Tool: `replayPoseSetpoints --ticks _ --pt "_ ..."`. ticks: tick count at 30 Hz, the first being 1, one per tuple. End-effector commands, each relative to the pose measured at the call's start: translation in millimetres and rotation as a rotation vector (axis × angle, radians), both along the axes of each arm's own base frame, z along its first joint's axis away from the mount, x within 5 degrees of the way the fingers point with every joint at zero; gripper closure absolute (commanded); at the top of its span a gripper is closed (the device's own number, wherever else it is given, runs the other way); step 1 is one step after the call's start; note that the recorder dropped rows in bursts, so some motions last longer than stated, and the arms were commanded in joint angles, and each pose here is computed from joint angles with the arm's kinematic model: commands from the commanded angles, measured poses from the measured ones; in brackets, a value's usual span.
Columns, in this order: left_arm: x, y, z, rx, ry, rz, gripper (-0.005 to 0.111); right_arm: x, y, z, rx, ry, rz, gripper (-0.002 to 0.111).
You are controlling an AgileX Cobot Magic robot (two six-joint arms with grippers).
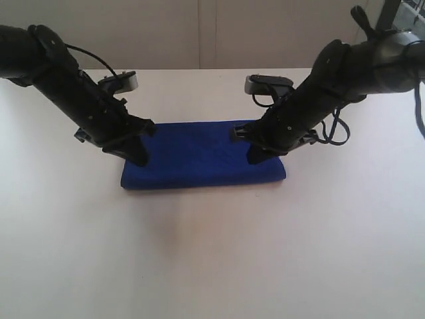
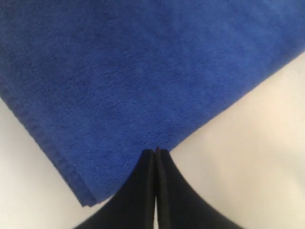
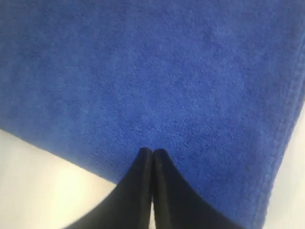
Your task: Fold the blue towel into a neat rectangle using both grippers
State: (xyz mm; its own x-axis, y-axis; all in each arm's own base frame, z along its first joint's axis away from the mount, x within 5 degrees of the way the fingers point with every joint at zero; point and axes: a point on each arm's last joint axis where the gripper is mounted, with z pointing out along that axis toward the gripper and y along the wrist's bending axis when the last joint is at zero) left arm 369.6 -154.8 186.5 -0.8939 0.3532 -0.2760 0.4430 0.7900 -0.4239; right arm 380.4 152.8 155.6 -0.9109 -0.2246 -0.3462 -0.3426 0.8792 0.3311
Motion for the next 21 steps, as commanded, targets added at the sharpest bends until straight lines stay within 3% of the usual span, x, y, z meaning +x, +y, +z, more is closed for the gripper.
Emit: replayPoseSetpoints --ticks 1,21 --pt "-3.9 3.7 -14.1 0.048 0.032 -0.031 0.107 1.7 0.6 -7.2 0.000 0.011 0.005 0.108" --pt "-8.5 11.7 -33.2 0.113 -0.007 -0.008 0.107 5.2 -6.7 -20.3 -0.030 0.031 -0.009 0.108"
